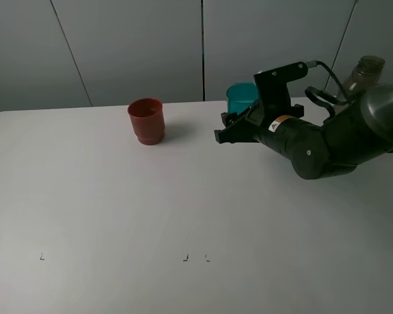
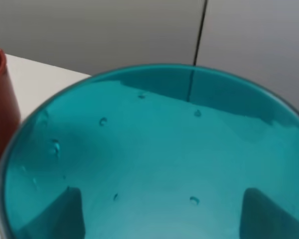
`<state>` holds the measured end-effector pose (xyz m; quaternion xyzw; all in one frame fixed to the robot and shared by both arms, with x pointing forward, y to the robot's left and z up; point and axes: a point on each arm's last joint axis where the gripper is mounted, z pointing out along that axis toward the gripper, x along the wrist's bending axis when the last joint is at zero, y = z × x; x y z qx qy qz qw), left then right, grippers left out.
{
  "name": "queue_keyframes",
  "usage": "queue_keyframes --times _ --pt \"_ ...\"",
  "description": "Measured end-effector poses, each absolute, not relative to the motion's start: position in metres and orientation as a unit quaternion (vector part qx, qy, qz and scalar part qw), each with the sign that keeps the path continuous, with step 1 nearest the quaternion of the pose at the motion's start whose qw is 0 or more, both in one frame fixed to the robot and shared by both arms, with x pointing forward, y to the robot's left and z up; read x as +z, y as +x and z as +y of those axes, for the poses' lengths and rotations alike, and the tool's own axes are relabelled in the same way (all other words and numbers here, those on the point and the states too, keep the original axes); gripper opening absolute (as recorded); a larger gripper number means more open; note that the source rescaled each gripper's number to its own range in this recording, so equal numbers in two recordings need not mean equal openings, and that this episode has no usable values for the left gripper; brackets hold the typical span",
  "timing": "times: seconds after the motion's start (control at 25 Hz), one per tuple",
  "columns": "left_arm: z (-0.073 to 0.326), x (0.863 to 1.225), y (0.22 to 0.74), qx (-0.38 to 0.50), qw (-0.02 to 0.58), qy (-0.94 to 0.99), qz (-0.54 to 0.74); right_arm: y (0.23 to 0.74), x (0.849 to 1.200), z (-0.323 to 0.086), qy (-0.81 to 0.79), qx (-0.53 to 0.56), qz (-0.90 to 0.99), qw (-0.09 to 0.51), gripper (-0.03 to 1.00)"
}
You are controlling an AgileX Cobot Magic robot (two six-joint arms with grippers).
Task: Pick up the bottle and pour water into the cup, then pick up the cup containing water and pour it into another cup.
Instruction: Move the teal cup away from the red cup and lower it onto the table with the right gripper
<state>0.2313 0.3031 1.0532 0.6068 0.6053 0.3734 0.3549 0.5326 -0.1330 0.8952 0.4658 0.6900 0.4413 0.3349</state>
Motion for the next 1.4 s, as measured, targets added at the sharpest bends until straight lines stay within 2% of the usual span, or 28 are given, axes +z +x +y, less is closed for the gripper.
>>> queue_keyframes --times 0.36,0.6,0.92,1.4 --pt "0.303 1.053 0.231 0.373 0.355 0.607 0.605 0.526 0.884 -0.156 0.439 0.42 0.721 0.334 0.01" --pt "0.303 1.053 0.231 0.373 0.355 0.607 0.605 0.526 0.879 -0.153 0.375 0.448 0.747 0.318 0.01" --pt "0.303 1.053 0.231 0.373 0.355 0.607 0.605 0.525 0.855 -0.148 0.349 0.496 0.74 0.292 0.01" --pt "0.303 1.053 0.231 0.372 0.356 0.605 0.607 0.519 0.827 -0.148 0.345 0.486 0.759 0.261 0.01"
